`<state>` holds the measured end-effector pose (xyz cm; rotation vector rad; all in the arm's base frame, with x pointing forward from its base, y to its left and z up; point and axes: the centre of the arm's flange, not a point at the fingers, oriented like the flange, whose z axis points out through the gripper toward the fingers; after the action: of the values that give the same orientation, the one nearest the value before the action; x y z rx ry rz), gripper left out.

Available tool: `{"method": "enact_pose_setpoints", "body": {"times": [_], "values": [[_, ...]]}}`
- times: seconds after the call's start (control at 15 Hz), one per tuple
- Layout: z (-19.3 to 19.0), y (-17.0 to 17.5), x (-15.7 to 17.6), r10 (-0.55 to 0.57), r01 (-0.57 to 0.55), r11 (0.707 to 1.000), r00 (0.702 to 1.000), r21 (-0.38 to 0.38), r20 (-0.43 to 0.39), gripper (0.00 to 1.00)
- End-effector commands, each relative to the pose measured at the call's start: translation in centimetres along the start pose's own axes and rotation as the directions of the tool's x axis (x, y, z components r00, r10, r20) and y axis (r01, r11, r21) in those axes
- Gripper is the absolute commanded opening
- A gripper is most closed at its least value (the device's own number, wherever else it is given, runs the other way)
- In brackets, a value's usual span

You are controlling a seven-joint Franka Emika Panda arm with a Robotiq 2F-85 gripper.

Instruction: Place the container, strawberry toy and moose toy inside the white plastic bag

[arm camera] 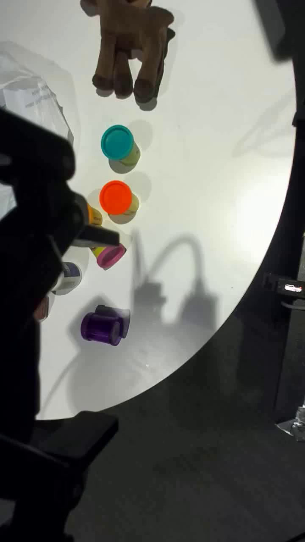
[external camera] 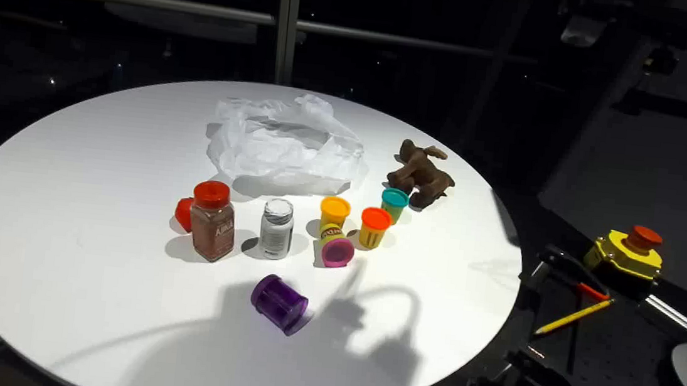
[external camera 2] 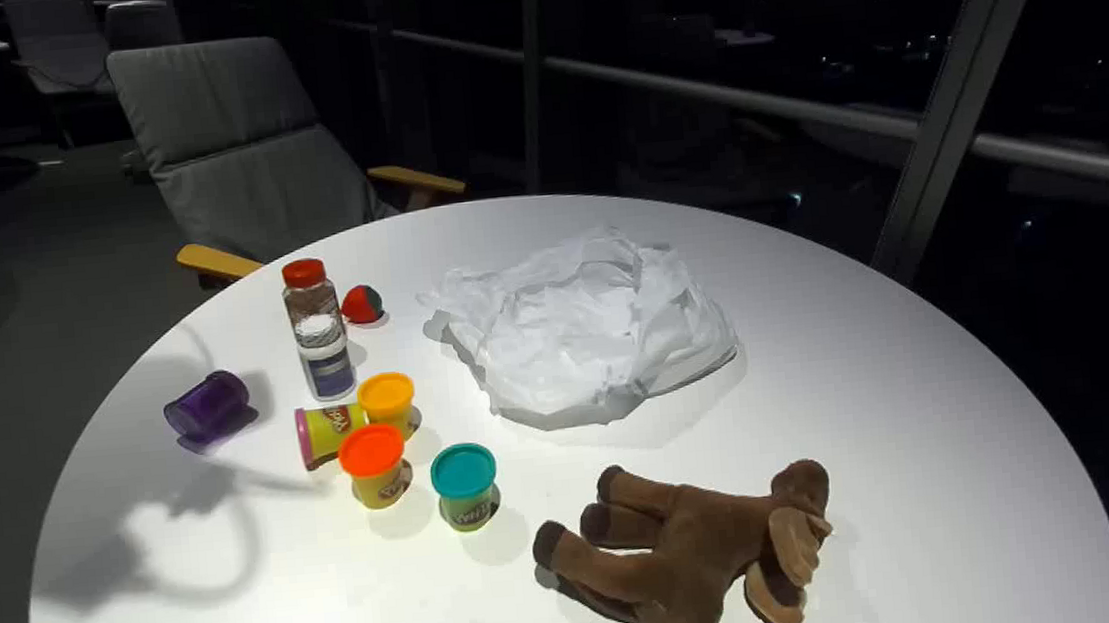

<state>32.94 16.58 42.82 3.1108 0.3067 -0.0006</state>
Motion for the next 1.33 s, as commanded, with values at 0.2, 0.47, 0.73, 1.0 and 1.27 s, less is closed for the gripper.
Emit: {"method": "enact_pose_setpoints", "body": {"times": [0.2,0.47,0.73,1.0,1.27], "values": [[-0.3,0.0,0.0,0.000,0.000,1.000,1.000,0.001,-0.008,1.00],[-0.3,0.0,0.0,0.000,0.000,1.000,1.000,0.001,-0.008,1.00],[-0.3,0.0,0.0,0.000,0.000,1.000,1.000,0.001,-0.008,1.00],[0.4,0.1,2.2,0.019,-0.019,1.000,1.000,-0.010,-0.002,1.00],[3.5,-0.3,7.0,0.000,-0.002,0.998,1.000,-0.063,-0.023,1.00]]}}
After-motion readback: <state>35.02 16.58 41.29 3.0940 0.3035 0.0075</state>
